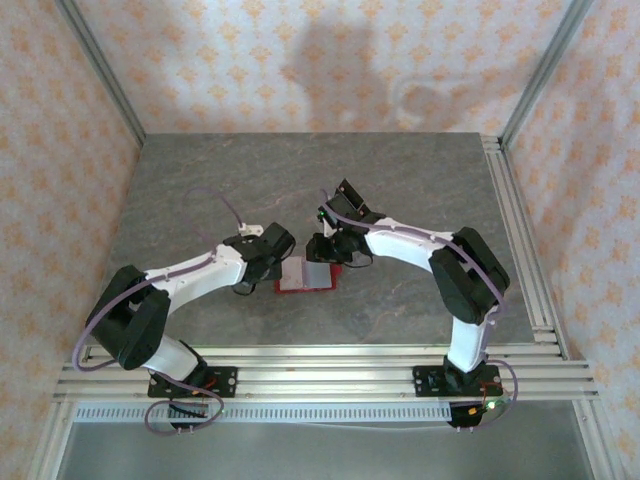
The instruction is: Put the credit cards into the card holder
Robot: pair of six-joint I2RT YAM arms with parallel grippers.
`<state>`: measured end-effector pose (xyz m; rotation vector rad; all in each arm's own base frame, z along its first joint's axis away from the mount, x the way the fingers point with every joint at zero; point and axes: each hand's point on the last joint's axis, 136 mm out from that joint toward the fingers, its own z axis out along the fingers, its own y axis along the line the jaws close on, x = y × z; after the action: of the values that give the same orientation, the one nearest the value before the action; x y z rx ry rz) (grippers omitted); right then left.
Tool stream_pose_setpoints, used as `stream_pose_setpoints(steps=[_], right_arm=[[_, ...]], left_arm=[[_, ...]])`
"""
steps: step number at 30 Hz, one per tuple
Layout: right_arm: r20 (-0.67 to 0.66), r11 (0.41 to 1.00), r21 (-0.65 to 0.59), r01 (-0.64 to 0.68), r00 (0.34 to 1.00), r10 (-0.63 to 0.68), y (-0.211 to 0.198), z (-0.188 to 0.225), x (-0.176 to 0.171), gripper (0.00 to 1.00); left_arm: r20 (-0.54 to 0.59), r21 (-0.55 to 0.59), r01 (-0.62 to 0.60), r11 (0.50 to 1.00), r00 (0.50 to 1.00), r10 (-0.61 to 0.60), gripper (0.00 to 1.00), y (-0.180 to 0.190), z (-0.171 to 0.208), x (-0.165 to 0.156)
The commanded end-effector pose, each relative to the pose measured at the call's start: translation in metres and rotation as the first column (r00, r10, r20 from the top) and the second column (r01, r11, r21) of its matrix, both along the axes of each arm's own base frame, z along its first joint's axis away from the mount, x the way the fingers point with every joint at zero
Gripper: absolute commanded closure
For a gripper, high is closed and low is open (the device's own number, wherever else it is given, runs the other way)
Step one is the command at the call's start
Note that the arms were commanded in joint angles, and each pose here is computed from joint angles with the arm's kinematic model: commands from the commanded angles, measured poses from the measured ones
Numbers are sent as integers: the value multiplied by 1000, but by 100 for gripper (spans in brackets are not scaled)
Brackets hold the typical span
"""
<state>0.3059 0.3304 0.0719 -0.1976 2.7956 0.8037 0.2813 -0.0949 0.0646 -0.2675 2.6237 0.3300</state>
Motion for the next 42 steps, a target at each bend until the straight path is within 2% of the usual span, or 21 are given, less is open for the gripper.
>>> stream_pose_setpoints(steps=[1, 15, 24, 33, 42], right_arm=[[30, 998, -66, 1, 1000, 1, -11, 6, 8, 63], [-41, 986, -147, -73, 997, 67, -15, -28, 2, 56], [-80, 979, -178, -101, 993, 88, -16, -44, -3, 56], [-152, 991, -74, -114, 983, 102, 3, -43, -13, 55], [-164, 995, 21, -95, 982, 98, 22, -30, -14, 55]], left_arm=[[14, 4, 12, 1000, 1000, -12, 2, -8, 0, 6], [-7, 17, 8, 1000, 1000, -8, 2, -7, -18, 1], [-27, 25, 8, 1000, 1000, -7, 2, -6, -29, -2], [-45, 21, 10, 1000, 999, -9, 2, -8, -42, -6], [-36, 21, 18, 1000, 999, -17, 2, -8, -39, -5]])
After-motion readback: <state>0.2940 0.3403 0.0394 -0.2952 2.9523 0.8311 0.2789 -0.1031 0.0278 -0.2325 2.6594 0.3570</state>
